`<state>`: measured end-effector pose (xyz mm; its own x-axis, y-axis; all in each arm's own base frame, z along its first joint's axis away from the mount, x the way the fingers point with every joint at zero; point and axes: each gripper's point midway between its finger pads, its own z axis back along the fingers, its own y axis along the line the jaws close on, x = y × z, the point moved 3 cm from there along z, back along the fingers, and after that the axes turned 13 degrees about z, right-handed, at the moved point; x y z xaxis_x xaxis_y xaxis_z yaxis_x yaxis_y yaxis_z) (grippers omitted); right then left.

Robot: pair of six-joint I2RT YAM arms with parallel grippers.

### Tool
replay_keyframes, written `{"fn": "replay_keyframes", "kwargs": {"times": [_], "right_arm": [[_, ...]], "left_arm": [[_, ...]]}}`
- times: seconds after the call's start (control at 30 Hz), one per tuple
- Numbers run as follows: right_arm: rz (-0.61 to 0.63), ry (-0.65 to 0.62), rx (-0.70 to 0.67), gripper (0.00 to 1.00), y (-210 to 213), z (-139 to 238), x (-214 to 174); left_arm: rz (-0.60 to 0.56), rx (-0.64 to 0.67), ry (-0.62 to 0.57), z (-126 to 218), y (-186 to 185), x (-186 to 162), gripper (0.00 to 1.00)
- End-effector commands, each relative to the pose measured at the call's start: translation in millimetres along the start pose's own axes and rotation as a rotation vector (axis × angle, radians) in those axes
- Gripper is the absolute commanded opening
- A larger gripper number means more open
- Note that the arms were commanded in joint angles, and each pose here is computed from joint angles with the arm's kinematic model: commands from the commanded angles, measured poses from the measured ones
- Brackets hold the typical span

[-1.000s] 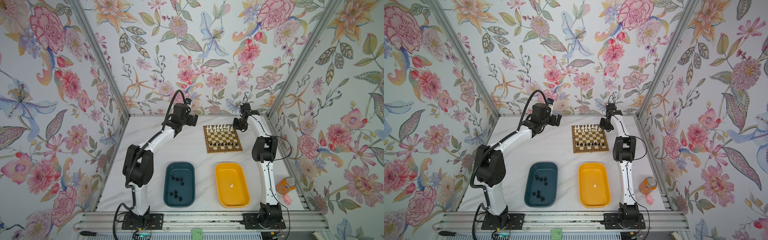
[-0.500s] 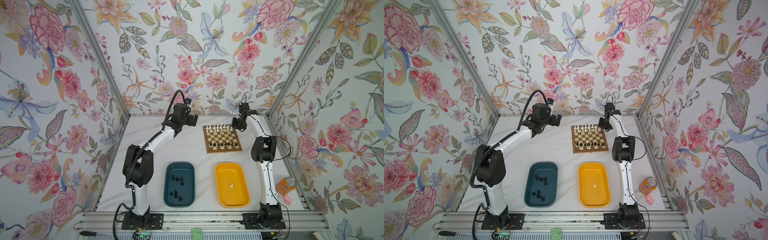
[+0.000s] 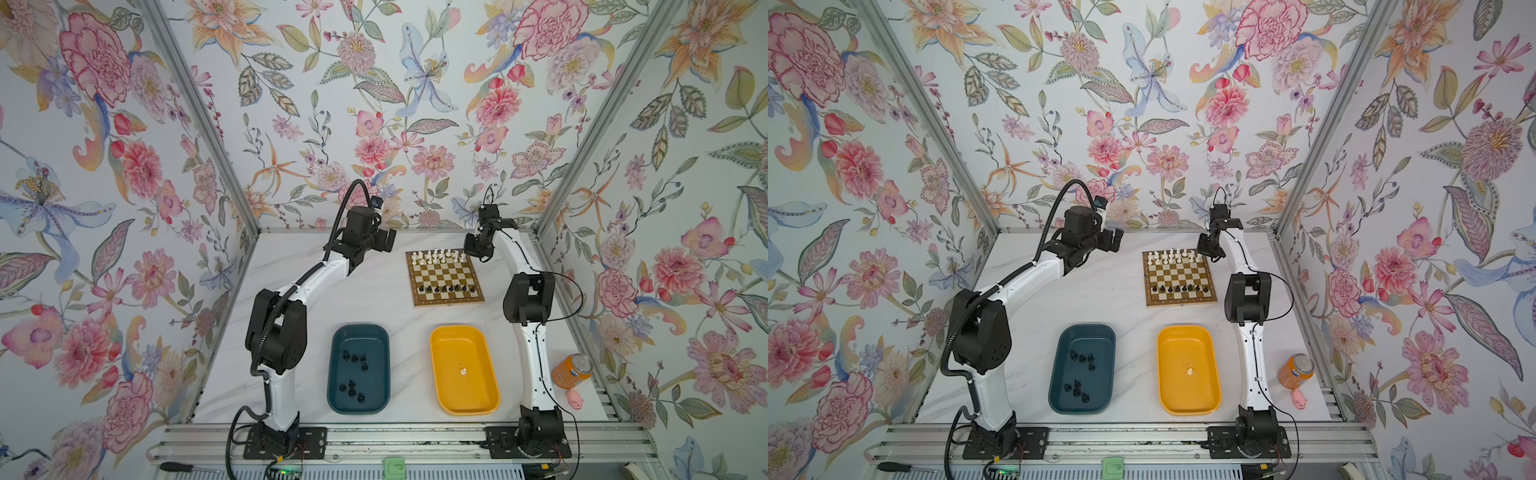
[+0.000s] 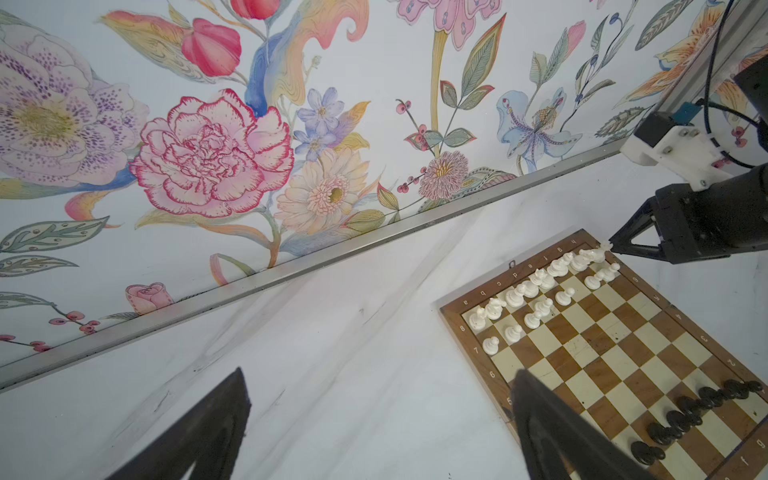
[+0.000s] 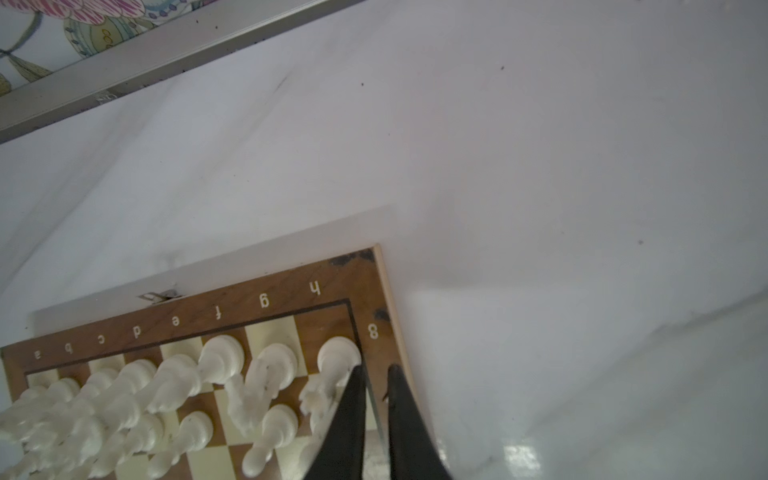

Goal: Set up the chess pieces on the board

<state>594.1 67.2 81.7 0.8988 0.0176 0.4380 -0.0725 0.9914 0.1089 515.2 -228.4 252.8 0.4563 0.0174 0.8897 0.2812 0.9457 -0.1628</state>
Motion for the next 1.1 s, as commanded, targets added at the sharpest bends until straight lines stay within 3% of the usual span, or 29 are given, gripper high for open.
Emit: {"fn": "replay_keyframes", "kwargs": {"times": [0.0,1.07], "right_arm": [[0.01,-0.022,0.013,0.14,8.5,13.3,5.7],[0.001,0.031,0.036,0.14,12.5,-10.4,-9.3]], "left_arm": [[-0.008,0.007,0.002,-3.4,4.7,-3.3,0.99],[-0.023,0.008,0.022,-12.6,3.1,0.2,0.99]]}}
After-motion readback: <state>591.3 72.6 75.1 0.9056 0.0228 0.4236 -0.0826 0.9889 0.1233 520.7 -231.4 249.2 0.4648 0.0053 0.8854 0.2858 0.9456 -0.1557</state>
